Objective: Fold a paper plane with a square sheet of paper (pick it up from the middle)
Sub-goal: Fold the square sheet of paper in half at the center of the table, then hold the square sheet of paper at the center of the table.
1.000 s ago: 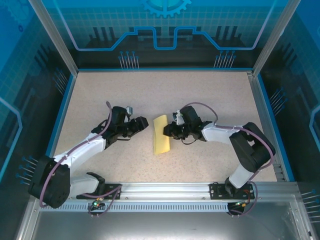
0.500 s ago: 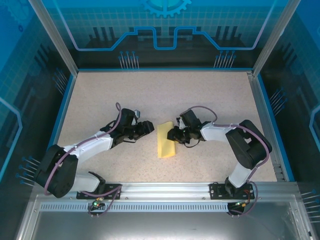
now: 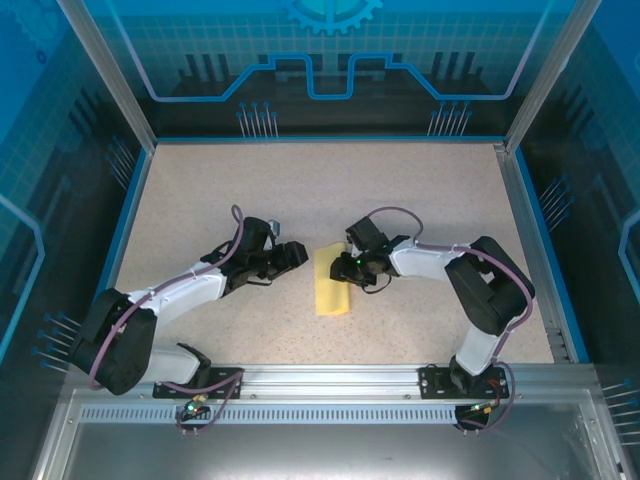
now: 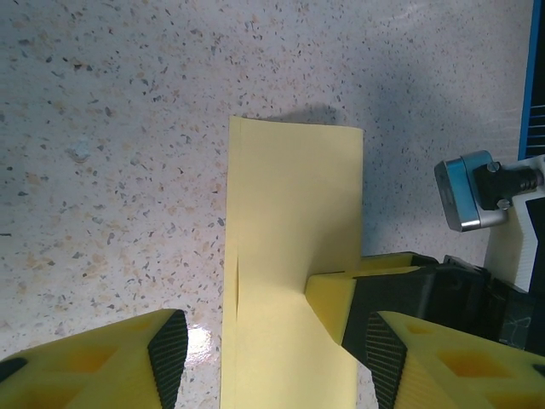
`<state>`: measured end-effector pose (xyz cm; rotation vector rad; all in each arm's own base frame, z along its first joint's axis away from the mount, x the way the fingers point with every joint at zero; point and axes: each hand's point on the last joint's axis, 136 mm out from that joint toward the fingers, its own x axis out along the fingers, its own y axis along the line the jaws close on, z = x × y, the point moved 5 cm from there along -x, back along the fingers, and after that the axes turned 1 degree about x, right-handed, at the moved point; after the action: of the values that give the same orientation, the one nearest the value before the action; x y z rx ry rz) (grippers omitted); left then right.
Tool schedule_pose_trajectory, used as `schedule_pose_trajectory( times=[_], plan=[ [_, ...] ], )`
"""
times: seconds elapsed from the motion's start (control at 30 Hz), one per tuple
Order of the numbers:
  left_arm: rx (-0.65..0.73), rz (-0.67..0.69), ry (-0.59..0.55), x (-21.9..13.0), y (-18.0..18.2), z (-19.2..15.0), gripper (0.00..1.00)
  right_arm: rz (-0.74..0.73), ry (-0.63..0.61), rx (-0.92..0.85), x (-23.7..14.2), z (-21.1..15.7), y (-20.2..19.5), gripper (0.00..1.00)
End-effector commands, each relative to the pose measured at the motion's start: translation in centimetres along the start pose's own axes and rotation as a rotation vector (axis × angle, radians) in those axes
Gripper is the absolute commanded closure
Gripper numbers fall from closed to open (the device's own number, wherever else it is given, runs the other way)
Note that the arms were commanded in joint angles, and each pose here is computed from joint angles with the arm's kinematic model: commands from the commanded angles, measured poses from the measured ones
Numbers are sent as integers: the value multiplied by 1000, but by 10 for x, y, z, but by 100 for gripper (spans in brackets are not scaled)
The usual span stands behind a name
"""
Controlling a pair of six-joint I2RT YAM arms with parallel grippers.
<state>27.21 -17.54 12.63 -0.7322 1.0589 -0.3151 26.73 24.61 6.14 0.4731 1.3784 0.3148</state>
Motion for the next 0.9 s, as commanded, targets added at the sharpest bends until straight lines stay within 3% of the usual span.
schedule_pose_trajectory(
  times=[0.0, 0.47, 0.87],
  plan=[
    [9, 20, 4, 2, 2, -2, 38, -105, 25, -15, 9, -9, -13, 58],
    [17, 35, 15, 4, 4, -2, 38, -238, 40, -35, 15, -13, -23, 53],
    [19, 33, 32, 7, 3, -3, 45, -394, 63, -43, 24, -20, -39, 54]
  ],
)
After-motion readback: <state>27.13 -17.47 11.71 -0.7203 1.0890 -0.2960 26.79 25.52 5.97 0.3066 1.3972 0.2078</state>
